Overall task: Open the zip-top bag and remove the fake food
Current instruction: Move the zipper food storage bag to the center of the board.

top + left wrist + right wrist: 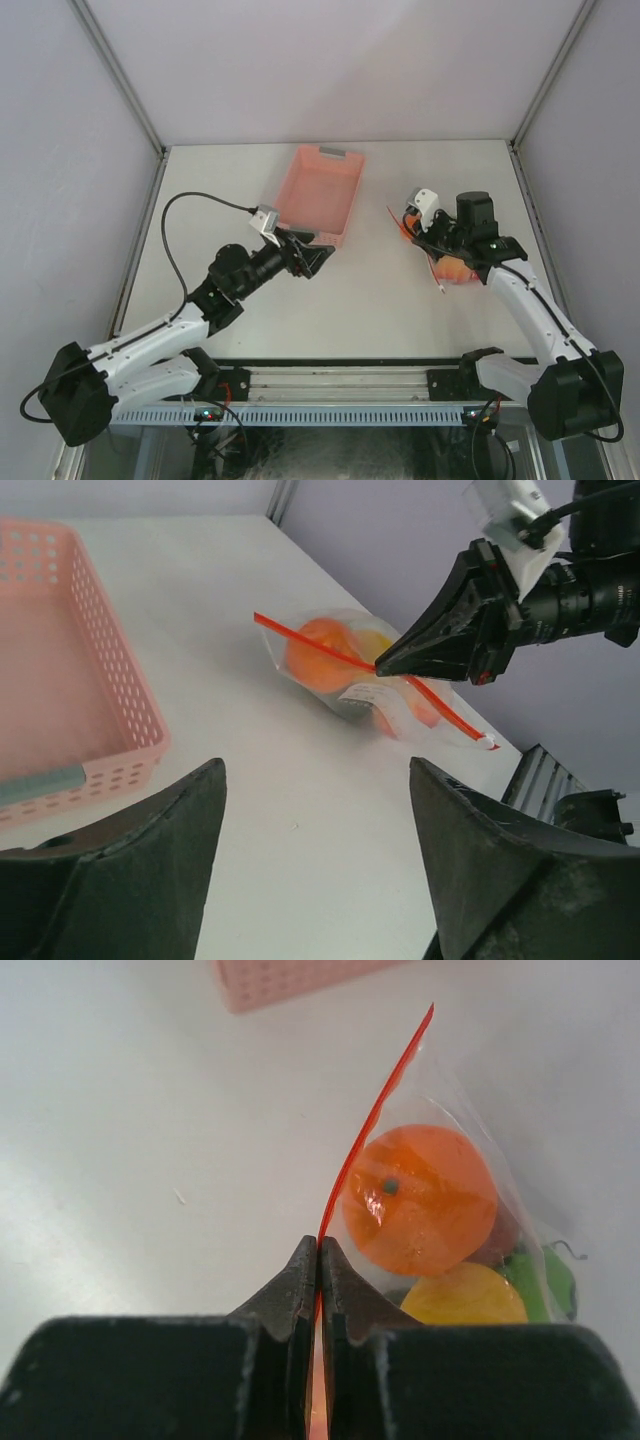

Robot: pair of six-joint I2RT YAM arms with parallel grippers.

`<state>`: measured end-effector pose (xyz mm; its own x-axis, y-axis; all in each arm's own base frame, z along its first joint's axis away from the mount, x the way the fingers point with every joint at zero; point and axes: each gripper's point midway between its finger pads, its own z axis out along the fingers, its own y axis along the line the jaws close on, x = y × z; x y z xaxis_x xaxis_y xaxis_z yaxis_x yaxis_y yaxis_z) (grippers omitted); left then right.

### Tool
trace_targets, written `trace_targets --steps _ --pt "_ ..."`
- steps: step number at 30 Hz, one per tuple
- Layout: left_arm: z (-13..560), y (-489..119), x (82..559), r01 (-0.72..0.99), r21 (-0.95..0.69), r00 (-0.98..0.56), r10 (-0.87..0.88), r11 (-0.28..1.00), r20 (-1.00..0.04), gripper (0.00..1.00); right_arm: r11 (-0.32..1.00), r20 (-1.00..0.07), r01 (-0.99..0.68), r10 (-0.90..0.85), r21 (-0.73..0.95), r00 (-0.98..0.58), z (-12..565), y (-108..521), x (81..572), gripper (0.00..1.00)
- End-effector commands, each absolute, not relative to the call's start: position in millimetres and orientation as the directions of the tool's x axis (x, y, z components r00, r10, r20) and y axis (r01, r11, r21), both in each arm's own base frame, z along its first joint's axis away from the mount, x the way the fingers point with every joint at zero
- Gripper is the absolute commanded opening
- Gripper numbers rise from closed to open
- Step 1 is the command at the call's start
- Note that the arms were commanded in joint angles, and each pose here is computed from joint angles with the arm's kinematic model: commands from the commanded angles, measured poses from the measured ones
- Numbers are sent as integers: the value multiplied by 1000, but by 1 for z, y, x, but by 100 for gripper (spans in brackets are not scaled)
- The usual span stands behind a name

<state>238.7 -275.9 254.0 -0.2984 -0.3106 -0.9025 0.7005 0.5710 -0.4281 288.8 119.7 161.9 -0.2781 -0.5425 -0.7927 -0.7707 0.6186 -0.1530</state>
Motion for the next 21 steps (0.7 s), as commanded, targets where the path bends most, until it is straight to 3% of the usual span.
trace_targets --steps 1,9,16,21 --pt "280 -281 248 633 -570 -355 -458 524 -815 75 528 -871 -847 -440 -55 -218 195 159 284 0" --pt "249 -295 260 413 -794 -556 -567 446 -608 72 506 -875 -860 -385 65 -293 189 168 271 0" --pt "232 -297 264 279 -871 -603 -632 405 -487 72 497 -873 -863 -376 92 -310 186 167 265 0" --pt "208 -292 267 126 -918 -625 -688 377 -368 76 490 -876 -865 -363 112 -319 186 166 264 11"
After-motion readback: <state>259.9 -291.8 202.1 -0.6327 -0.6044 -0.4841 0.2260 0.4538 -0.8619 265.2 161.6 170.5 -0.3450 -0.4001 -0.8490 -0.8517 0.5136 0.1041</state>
